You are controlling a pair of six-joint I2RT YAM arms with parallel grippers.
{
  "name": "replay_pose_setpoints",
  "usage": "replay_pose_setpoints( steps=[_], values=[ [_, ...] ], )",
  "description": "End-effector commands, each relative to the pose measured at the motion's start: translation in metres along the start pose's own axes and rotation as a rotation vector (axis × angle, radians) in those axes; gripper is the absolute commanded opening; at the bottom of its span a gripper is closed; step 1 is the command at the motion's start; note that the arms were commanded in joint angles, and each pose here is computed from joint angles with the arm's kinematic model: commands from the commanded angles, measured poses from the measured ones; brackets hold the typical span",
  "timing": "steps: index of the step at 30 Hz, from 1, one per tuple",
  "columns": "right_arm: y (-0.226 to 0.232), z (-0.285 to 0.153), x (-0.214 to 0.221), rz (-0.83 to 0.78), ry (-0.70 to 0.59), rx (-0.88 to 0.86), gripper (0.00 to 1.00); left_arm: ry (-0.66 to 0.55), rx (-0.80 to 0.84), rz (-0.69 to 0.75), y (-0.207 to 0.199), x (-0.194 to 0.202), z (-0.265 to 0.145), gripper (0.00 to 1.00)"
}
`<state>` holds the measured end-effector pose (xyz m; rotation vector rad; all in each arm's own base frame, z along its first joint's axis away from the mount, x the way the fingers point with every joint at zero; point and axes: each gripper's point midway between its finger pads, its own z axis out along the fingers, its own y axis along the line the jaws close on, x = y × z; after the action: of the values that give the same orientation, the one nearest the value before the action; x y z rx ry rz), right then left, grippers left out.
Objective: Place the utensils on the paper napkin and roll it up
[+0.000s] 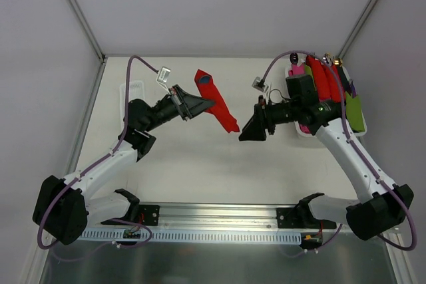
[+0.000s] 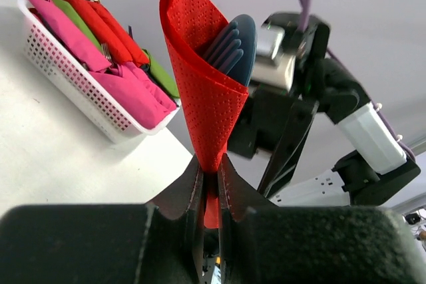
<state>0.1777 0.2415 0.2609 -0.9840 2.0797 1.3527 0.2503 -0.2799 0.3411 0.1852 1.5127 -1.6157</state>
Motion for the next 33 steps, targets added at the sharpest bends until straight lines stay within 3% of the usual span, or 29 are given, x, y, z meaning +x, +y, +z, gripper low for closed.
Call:
replay_pose_setpoints(
  steps=[1,9,14,23,29,33],
  values=[
    [0.018,-0.013,-0.037,-0.064,-0.06,-0.046,0.65,-0.031,0.118,0.076,-0.038,-0.019,0.003,0.0],
    [0.019,-0.013,-0.084,-0.059,-0.141,-0.061,0.67,0.036,0.157,0.077,-0.045,-0.01,0.005,0.0],
    [0.02,-0.004,-0.092,0.014,-0.14,-0.118,0.67,0.078,0.183,0.07,-0.049,-0.001,0.009,0.0],
    [0.033,0.01,-0.096,-0.008,-0.133,-0.176,0.66,0.102,0.202,0.059,-0.051,0.004,0.014,0.0],
    [0.032,0.022,-0.086,0.012,-0.096,-0.199,0.58,0.099,0.204,0.054,-0.05,0.004,0.015,0.0],
    [0.028,0.026,-0.084,0.023,-0.088,-0.205,0.38,0.099,0.219,0.054,-0.054,0.003,0.018,0.0]
  ],
)
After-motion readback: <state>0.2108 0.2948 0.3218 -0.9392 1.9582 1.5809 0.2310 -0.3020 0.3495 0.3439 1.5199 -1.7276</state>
